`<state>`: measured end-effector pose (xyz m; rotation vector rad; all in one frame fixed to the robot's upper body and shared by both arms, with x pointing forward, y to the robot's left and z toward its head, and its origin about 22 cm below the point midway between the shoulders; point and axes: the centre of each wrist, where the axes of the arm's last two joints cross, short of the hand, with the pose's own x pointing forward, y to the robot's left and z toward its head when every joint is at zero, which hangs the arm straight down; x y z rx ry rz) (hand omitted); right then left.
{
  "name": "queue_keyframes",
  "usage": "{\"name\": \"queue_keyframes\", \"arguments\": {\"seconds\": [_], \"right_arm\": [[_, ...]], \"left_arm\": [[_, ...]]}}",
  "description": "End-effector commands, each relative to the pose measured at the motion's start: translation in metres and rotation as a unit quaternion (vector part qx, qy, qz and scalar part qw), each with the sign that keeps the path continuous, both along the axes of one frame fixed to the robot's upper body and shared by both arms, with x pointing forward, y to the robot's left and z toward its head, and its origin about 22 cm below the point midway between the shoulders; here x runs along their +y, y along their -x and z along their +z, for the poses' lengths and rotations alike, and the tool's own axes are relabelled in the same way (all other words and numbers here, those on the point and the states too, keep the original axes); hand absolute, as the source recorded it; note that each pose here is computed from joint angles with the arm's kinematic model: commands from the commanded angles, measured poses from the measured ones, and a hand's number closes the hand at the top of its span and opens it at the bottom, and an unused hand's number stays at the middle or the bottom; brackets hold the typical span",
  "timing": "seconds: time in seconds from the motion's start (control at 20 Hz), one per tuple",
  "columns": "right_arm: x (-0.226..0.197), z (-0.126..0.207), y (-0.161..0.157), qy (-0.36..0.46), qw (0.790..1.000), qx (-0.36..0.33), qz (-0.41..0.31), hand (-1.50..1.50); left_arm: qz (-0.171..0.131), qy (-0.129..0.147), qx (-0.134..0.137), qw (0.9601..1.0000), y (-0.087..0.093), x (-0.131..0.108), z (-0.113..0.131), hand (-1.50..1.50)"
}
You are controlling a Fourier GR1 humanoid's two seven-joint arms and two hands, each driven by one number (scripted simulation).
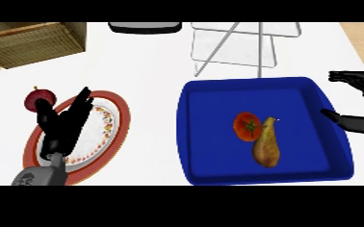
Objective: Pick the tomato from the tray and place it in the tiered shelf
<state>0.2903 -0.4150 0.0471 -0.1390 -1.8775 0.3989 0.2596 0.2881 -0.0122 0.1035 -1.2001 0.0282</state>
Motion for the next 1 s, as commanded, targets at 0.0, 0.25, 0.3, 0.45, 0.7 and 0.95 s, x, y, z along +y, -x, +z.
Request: {"name": "queue_keyframes", "arguments": {"seconds": [0.0, 0.25, 0.3, 0.45, 0.7, 0.95], "right_arm": [[-0.032, -0.004, 0.009, 0.003, 0.997, -0.001, 0.076, -1.50], [-0.033, 0.032, 0.003, 0.070, 0.986, 0.028, 0.150, -1.50], [-0.025, 0.031, 0.007, 0.080, 0.983, 0.033, 0.161, -1.50], [-0.001, 0.062, 0.006, 0.124, 0.974, 0.047, 0.184, -1.50], [0.045, 0.086, 0.022, 0.179, 0.968, 0.069, 0.160, -1.50], [0.100, 0.086, 0.026, 0.190, 0.974, 0.088, 0.088, -1.50]], "left_arm": [[-0.001, 0.012, 0.041, 0.9991, 0.015, 0.012, -0.019, 0.00], [0.008, 0.009, 0.042, 0.9991, 0.016, 0.013, -0.022, 0.00], [0.002, 0.003, 0.049, 0.9988, 0.021, 0.001, -0.025, 0.00], [0.013, 0.016, 0.046, 0.9987, 0.021, -0.004, -0.025, 0.00], [0.013, 0.010, 0.050, 0.9986, 0.019, 0.013, -0.016, 0.00], [0.007, 0.004, 0.046, 0.9989, 0.024, 0.003, -0.011, 0.00]]}}
